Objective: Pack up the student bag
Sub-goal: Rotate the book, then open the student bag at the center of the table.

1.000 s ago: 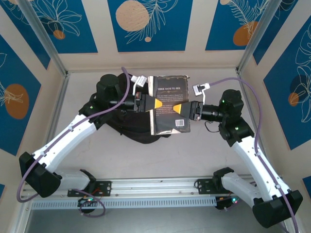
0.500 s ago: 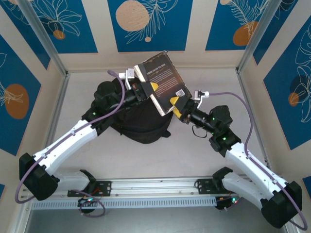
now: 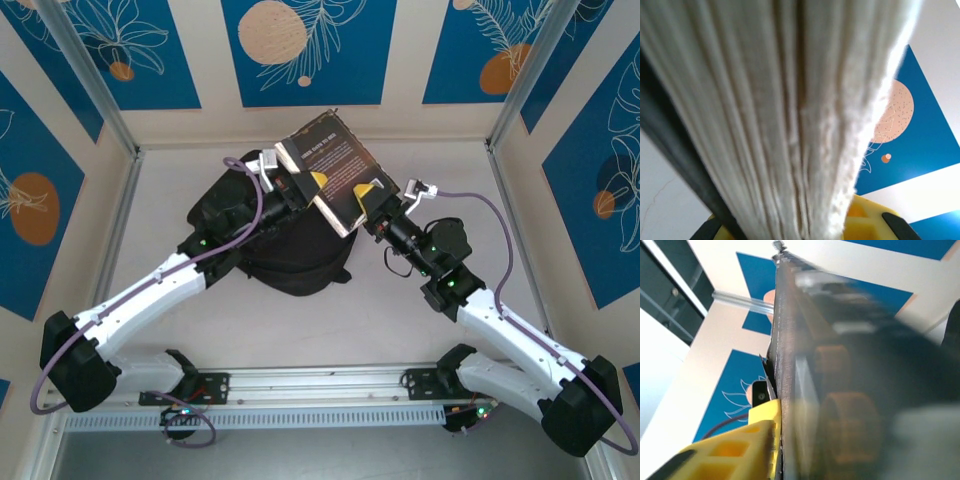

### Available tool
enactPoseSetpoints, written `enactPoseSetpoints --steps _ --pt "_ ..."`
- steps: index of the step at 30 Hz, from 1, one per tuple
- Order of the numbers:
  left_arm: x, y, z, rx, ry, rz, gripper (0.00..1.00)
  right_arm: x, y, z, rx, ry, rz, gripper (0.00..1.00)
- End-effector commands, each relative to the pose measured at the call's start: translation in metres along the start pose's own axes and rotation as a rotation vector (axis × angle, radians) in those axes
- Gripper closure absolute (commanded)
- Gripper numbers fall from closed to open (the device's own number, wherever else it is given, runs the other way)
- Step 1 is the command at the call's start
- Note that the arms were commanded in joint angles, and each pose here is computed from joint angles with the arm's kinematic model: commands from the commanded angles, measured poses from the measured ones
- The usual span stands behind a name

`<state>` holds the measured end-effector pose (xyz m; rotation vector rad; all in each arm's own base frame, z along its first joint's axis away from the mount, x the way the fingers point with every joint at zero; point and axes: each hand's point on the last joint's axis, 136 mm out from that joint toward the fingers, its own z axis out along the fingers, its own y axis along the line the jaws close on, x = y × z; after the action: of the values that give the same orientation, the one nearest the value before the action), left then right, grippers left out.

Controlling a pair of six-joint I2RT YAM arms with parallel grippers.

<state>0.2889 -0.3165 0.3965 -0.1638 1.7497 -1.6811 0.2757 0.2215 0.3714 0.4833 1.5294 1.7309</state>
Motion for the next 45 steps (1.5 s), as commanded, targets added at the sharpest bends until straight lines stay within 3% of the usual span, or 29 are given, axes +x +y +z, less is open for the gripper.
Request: enactPoseSetpoints --steps 1,3,4,6,8,9,11,14,19,22,28,45 --pt "-0.008 -0.021 -0.01 0.053 -0.047 0.021 1.0 -0.01 0.018 -0.003 -0.044 -0.054 -0.015 0.86" --pt "-0.004 -0.013 -0.009 0.01 -0.028 0.02 1.0 -0.008 0.014 -0.005 -0.012 -0.045 -0.032 0.99" --pt "-0.002 -0.007 -0.009 -0.022 -0.013 0.027 0.99 -0.009 0.01 -0.008 0.013 -0.045 -0.048 1.0" --pt "0.004 0.002 -0.01 -0.093 0.037 0.068 0.79 -0.012 0.004 -0.017 0.066 -0.053 -0.086 1.0" --pt "0.014 0.01 -0.01 -0.166 0.12 0.148 0.52 -0.019 -0.005 -0.034 0.139 -0.083 -0.12 1.0" --pt "0.02 0.017 -0.011 -0.214 0.172 0.184 0.45 -0.022 -0.008 -0.044 0.171 -0.097 -0.132 1.0" --pt "0.033 0.038 -0.015 -0.367 0.313 0.288 0.36 -0.031 -0.023 -0.067 0.267 -0.127 -0.158 1.0" --pt "0.053 0.074 -0.025 -0.556 0.519 0.416 0.32 -0.039 -0.038 -0.102 0.396 -0.158 -0.196 1.0" --pt "0.076 0.131 -0.04 -0.792 0.778 0.552 0.27 -0.044 -0.065 -0.154 0.61 -0.19 -0.202 1.0" --pt "0.092 0.151 -0.04 -0.847 0.907 0.598 0.26 -0.043 -0.08 -0.179 0.733 -0.192 -0.191 1.0" --pt "0.121 0.189 -0.041 -0.957 1.101 0.711 0.26 -0.04 -0.091 -0.192 0.756 -0.207 -0.163 1.0" --pt "0.118 0.232 -0.024 -1.048 1.088 0.768 0.42 -0.035 -0.107 -0.184 0.722 -0.183 -0.06 1.0"
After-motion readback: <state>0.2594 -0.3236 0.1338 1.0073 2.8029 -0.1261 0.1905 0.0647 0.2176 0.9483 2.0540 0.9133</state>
